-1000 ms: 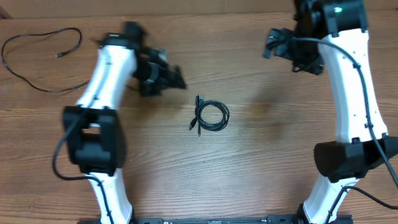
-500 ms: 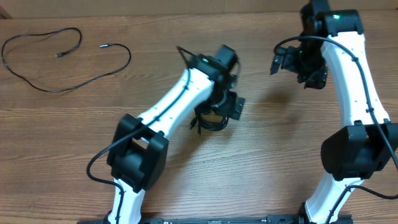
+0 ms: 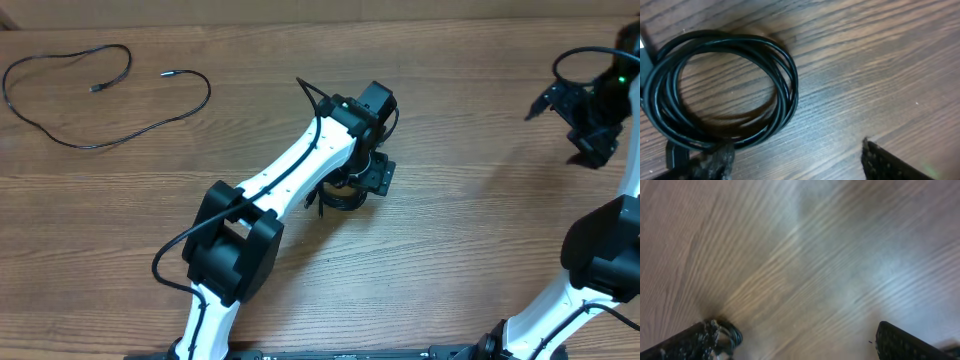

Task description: Untangle cables

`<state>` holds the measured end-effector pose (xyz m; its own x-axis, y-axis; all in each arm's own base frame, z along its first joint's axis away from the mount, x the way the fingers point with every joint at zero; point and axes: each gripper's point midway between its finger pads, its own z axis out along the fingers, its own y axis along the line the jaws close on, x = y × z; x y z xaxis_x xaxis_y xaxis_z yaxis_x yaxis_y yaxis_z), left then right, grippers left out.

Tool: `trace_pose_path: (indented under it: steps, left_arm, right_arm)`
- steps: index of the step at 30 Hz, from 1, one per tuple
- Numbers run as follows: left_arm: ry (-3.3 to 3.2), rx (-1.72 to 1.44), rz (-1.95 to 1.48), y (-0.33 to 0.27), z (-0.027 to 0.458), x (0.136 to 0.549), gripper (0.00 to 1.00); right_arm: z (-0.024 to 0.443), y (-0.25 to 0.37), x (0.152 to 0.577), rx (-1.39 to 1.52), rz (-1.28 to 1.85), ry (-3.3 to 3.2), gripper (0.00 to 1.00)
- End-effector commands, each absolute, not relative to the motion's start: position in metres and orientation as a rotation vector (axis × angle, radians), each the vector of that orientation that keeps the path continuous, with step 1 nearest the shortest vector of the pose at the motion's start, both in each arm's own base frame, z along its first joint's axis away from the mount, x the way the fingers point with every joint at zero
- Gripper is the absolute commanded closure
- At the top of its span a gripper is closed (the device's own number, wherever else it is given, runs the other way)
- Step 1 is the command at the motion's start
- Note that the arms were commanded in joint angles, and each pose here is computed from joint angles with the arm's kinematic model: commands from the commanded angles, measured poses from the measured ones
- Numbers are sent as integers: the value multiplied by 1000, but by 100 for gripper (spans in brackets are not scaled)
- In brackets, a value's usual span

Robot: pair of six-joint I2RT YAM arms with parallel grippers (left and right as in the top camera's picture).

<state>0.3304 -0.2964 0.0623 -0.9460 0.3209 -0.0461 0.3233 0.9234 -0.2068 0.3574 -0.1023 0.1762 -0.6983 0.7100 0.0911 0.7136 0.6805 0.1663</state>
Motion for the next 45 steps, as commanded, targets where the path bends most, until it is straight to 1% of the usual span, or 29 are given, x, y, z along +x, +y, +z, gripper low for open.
trace_pose_path:
  steps: [1, 2, 6, 7, 11, 14, 17, 18, 19, 20, 21, 24, 30, 34, 39, 40, 41, 42, 44, 45]
  left_arm:
    - [3099, 500, -273, -292, 43, 331, 26]
    - [3101, 505, -271, -293, 41, 331, 28]
    - [3098, 525, -268, -294, 39, 331, 39]
    - [3093, 528, -263, -294, 39, 332, 41]
    - [3086, 536, -260, -299, 30, 333, 41]
    - [3100, 548, -248, -300, 22, 331, 42]
    - [3107, 547, -237, -300, 15, 331, 53]
    - [3107, 547, -225, -299, 12, 332, 60]
    - [3106, 546, -210, -298, 11, 333, 64]
    - [3105, 546, -200, -297, 10, 333, 68]
    - [3106, 545, -200, -297, 10, 333, 69]
    - [3103, 543, -202, -297, 12, 334, 96]
    - [3096, 542, -209, -296, 21, 333, 96]
    - [3065, 538, -232, -297, 41, 335, 96]
    - [2981, 533, -293, -299, 81, 338, 96]
    - [2981, 533, -298, -300, 82, 338, 96]
    - [2984, 533, -298, -300, 81, 337, 80]
    - [2989, 538, -297, -300, 80, 336, 72]
    - [3005, 544, -280, -299, 75, 332, 70]
    - [3010, 547, -276, -299, 73, 331, 62]
  right_arm:
    - [183, -93, 353, -1210, -347, -2841, 0]
    - [182, -93, 352, -1209, -347, -2836, 0]
    - [182, -90, 354, -1198, -345, -2844, 0]
    - [182, -91, 355, -1198, -346, -2850, 0]
    - [182, -92, 358, -1201, -348, -2864, 0]
    - [182, -96, 368, -1211, -355, -2905, 0]
    - [183, -100, 379, -1221, -364, -2954, 0]
    - [183, -102, 384, -1226, -368, -2975, 0]
    - [184, -103, 388, -1229, -371, -2990, 0]
    - [185, -105, 392, -1233, -375, -3011, 0]
    - [185, -106, 396, -1236, -378, -3026, 0]
    - [188, -111, 409, -1247, -388, -3082, 0]
    - [189, -113, 415, -1253, -394, -3112, 0]
    - [189, -113, 415, -1253, -394, -3112, 0]
    - [189, -113, 415, -1253, -394, -3112, 0]
    - [189, -113, 415, -1253, -394, -3112, 0]
    - [189, -113, 415, -1253, -394, -3112, 0]
    - [189, -113, 415, -1253, -394, -3112, 0]
    - [189, -113, 415, -1253, -394, -3112, 0]
    - [189, -113, 415, -1253, -394, -3112, 0]
